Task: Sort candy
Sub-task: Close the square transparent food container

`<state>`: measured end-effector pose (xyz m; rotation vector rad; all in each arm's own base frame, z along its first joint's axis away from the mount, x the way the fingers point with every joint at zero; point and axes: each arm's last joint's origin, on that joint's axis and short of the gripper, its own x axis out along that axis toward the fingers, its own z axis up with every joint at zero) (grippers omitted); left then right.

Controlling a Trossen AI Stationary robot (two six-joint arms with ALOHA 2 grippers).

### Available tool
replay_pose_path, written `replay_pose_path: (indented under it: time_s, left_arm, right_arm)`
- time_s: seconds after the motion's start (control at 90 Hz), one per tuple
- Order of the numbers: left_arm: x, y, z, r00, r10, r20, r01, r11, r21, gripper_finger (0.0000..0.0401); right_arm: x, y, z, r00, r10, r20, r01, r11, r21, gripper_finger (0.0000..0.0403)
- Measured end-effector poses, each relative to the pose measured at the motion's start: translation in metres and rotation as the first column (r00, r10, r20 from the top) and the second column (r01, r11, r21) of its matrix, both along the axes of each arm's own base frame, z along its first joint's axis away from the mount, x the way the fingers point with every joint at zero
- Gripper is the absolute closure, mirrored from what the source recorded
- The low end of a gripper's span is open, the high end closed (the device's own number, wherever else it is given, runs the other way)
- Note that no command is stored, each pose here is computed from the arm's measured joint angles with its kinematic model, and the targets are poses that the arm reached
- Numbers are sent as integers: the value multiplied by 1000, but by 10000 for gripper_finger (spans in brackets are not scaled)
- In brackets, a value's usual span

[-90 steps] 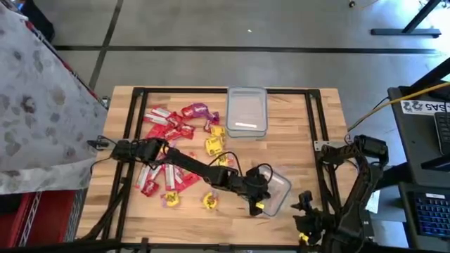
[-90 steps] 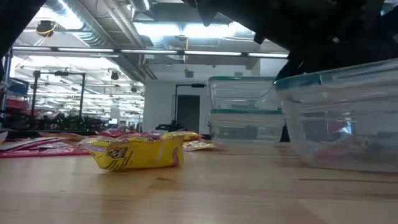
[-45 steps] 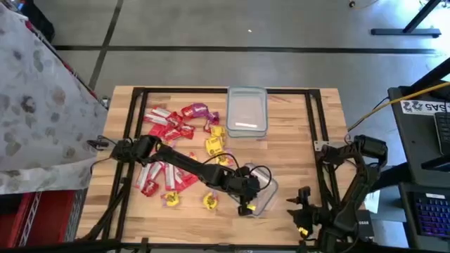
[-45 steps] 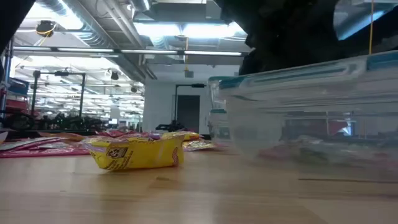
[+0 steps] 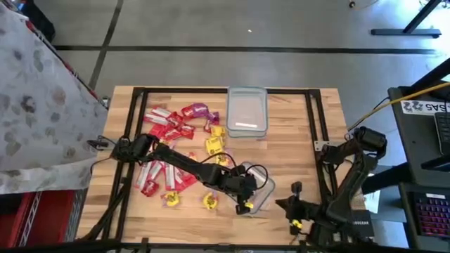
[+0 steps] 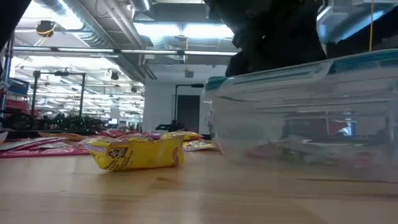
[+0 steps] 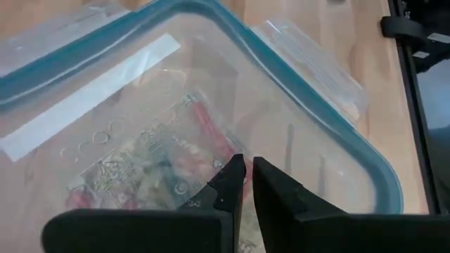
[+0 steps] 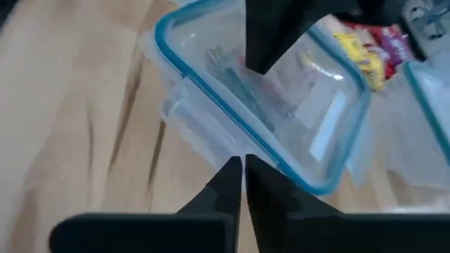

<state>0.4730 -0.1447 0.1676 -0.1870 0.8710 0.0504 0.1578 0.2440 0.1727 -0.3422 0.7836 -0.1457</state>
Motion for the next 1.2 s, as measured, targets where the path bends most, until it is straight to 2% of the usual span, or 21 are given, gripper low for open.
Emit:
replay_pose_path:
  time_s: [0.244,0.444,0.644,0.833,1.022,1.2]
  left_arm:
    - [1,0,-9,1000,26,-14,-26,1000,16,384]
    - [6,0,-27,998,54,-26,-54,999,2,384]
    - [16,-4,-36,998,35,52,-32,998,-57,384]
    - [17,-5,-37,998,26,64,-22,998,-56,384]
    - [17,-7,-34,996,19,92,-21,1000,23,384]
    - [11,-4,-9,993,-1,114,-8,997,78,384]
  right_arm:
    - [30,-23,-24,999,-2,-55,7,996,89,402]
    - [37,-38,-30,997,-66,-30,67,997,42,402]
    - [38,-42,-33,996,-92,1,92,996,-10,403]
    - [40,-47,-38,995,-103,17,102,995,12,403]
    - [36,-45,-37,995,-94,11,94,996,10,403]
    - [37,-38,-26,996,-90,11,90,996,8,403]
